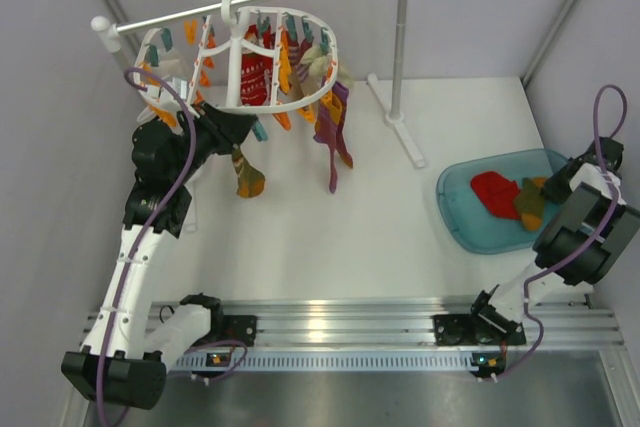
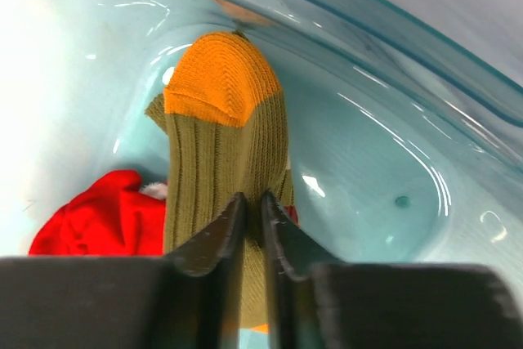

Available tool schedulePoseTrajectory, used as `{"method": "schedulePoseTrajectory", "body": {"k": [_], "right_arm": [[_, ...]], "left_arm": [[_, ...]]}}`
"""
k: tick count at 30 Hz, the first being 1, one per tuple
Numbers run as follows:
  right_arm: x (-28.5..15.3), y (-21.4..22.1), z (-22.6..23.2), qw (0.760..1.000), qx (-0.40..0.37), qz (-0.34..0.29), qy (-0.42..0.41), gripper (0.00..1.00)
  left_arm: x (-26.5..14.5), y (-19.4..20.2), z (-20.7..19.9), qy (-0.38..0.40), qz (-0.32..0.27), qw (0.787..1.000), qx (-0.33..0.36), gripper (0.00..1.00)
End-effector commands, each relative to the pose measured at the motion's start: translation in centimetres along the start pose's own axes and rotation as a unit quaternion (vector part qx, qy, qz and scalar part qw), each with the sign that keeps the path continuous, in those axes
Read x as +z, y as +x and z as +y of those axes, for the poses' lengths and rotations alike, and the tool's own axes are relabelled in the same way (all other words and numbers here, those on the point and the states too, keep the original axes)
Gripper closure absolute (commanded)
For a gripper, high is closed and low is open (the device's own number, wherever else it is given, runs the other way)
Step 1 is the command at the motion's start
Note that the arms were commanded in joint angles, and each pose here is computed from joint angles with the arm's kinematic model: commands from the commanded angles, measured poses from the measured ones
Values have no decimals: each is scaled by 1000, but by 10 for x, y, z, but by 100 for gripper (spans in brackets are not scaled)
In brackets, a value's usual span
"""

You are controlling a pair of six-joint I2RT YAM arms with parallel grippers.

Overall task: Clip the socks to the hanger
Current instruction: Adjust the sock in the bin.

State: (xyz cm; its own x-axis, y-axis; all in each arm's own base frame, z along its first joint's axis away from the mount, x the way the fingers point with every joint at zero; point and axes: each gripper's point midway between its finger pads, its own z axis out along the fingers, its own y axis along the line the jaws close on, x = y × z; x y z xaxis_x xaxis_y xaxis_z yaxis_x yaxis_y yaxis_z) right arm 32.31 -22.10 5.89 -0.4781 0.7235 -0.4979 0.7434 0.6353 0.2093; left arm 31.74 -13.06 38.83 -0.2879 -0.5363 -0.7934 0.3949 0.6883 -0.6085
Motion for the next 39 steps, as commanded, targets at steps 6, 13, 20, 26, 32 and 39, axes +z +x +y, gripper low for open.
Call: {"method": "schedulePoseTrajectory", "body": {"k": [6, 13, 20, 26, 32, 39], "right_arm": [[-47, -65, 39, 990, 2, -108, -91, 100], [-125, -57, 112, 950, -170, -179, -192, 100], [-154, -15, 145, 893, -332, -172, -252, 100], [-172, 31, 152, 798, -487, -111, -338, 100], [-182, 78, 148, 709, -571, -23, -413, 100], [-161, 97, 137, 642, -636, 59, -424, 100]], "left_arm": [[-3, -15, -8, 11, -29, 999, 12, 100], [-4, -16, -10, 13, -29, 999, 12, 100], [-4, -17, -11, 13, -30, 999, 14, 100], [-5, -16, -10, 11, -27, 999, 16, 100], [-5, -15, -9, 8, -27, 999, 17, 100], [-5, -16, -9, 7, -26, 999, 22, 100]]}}
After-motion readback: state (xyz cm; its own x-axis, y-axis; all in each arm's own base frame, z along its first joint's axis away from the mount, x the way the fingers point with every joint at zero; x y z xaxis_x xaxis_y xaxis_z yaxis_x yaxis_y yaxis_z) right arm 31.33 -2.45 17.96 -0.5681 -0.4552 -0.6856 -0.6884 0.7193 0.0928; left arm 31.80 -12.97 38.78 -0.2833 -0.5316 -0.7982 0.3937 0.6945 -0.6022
